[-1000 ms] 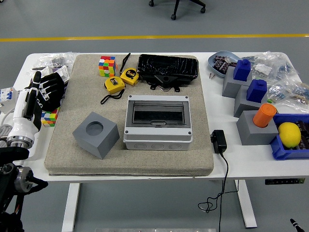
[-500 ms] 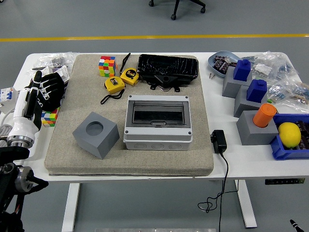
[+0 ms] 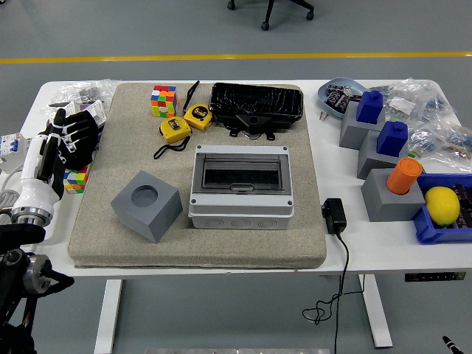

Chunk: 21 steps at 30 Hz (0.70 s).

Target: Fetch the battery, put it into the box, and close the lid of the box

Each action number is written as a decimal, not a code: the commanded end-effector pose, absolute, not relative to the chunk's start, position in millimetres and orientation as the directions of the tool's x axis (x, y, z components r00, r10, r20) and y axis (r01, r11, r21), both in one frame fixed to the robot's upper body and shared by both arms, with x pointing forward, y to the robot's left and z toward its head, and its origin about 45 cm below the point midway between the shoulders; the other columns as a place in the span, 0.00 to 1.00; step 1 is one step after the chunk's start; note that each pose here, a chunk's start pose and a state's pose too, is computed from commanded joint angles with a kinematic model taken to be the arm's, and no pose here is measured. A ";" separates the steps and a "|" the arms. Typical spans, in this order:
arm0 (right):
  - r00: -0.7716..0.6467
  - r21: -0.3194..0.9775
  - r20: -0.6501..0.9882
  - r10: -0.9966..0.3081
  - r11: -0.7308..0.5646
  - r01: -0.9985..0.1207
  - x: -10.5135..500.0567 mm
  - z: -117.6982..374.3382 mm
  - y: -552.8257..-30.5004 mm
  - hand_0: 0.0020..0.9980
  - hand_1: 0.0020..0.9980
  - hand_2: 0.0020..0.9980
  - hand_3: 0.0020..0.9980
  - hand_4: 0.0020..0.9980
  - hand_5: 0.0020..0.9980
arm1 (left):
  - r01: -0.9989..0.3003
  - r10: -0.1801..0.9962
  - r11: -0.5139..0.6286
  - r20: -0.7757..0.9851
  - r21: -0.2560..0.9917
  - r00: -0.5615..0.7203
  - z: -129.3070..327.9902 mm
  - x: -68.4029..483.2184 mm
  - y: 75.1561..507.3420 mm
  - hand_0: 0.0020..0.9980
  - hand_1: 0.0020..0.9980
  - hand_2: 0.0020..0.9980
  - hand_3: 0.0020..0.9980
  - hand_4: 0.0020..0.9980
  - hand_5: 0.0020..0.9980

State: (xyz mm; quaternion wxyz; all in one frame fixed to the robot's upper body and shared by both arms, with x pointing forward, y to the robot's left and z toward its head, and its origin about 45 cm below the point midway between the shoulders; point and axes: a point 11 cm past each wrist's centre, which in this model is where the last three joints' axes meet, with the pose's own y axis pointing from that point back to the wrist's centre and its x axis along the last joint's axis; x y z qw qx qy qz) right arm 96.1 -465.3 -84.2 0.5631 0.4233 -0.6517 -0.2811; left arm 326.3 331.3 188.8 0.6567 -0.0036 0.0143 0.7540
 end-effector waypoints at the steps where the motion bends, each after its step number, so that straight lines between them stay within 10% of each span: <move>1: -0.008 0.843 0.496 -0.868 0.484 -0.235 96.1 -84.2 -465.4 0.78 0.72 0.73 0.76 1.00 1.00 | -0.990 0.990 -0.137 -0.024 0.017 -0.137 188.8 326.4 331.3 0.72 0.74 0.70 0.69 1.00 0.88; 21: -0.009 0.843 0.495 -0.869 0.483 -0.236 97.8 -84.0 -464.9 0.78 0.72 0.73 0.76 1.00 1.00 | -0.990 0.990 -0.140 -0.023 0.012 -0.140 189.5 327.0 331.9 0.72 0.74 0.70 0.69 0.99 0.87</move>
